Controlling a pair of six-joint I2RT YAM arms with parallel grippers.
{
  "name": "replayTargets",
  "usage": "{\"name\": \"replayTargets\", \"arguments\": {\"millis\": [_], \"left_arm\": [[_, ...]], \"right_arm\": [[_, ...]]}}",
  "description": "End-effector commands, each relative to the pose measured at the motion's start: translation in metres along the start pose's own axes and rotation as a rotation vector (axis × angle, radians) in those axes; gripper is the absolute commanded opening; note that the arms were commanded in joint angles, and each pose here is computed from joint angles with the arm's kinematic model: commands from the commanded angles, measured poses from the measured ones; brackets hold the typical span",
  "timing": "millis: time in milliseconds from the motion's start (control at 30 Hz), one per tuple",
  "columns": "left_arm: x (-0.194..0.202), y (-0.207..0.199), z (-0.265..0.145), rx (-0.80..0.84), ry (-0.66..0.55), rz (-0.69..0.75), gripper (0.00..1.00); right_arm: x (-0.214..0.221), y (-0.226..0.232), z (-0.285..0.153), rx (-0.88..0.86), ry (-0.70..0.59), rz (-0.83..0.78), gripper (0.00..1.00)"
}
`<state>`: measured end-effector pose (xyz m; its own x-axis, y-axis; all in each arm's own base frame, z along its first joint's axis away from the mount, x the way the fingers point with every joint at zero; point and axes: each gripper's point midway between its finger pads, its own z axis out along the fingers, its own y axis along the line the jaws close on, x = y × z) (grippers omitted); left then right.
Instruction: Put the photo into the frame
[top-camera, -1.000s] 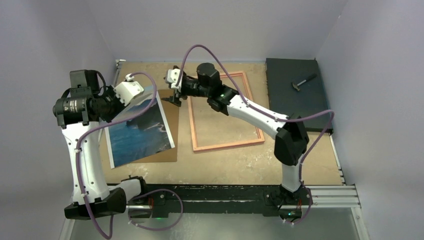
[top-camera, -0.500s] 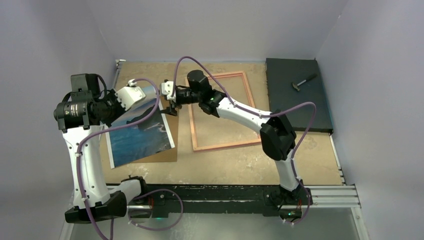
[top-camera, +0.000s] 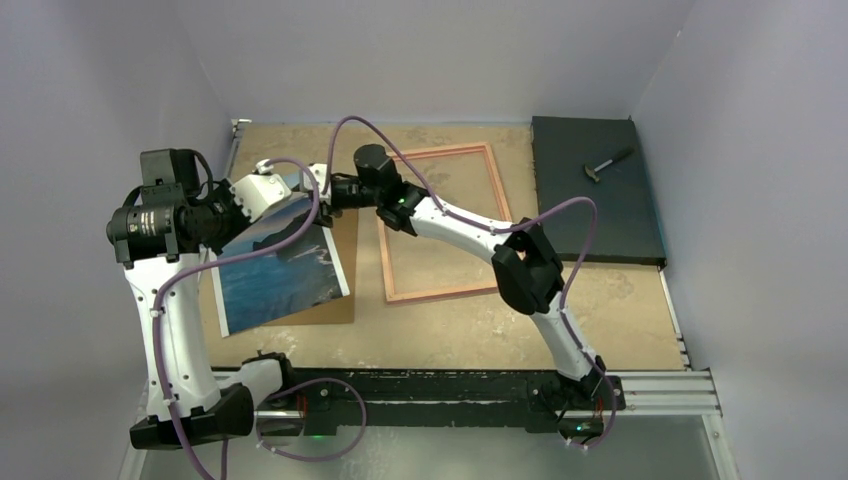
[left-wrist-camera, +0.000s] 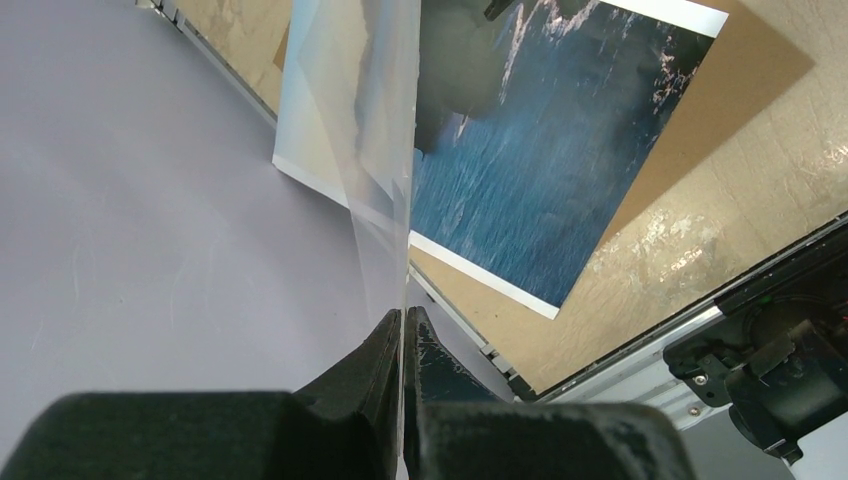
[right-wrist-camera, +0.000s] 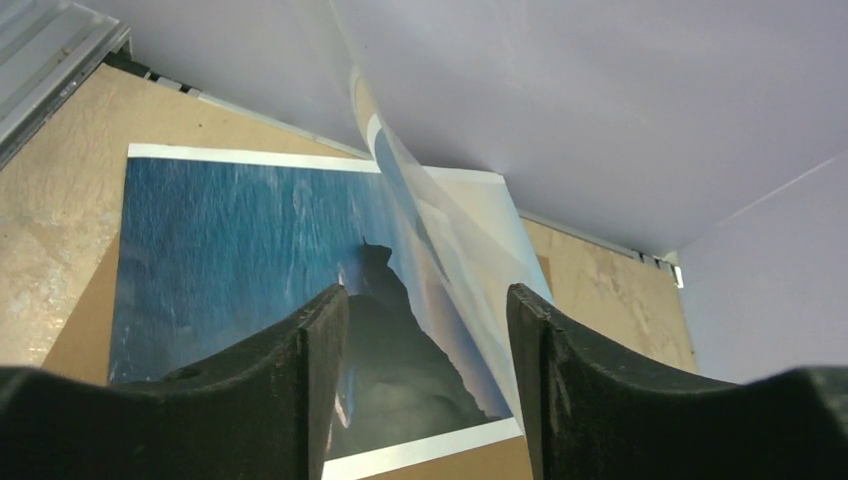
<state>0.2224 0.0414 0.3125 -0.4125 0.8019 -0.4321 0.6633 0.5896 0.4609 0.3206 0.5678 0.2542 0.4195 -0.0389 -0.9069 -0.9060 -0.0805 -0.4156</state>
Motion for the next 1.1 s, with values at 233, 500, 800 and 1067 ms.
{"name": "replayTargets", "arguments": {"millis": [233, 500, 800, 1067], "left_arm": [[-0.007, 0.003, -0.011, -0.031, -0.040, 0.052, 0.00], [-0.015, 0.011, -0.017, -0.064, -0.064, 0.046, 0.00], [-0.061, 0.109, -0.084, -0.608, -0.304, -0.192, 0.34], [-0.085, 0.159, -0.187, -0.997, -0.611, -0.492, 0.84]], "right_arm": [[-0.025, -0.020, 0.006, 0.073, -0.051, -0.038, 0.32], [-0.038, -0.021, 0.002, 0.102, -0.065, -0.056, 0.00], [-0.090, -0.040, -0.010, 0.208, -0.133, 0.151, 0.00], [-0.147, -0.069, -0.064, 0.414, -0.136, 0.459, 0.00]]}}
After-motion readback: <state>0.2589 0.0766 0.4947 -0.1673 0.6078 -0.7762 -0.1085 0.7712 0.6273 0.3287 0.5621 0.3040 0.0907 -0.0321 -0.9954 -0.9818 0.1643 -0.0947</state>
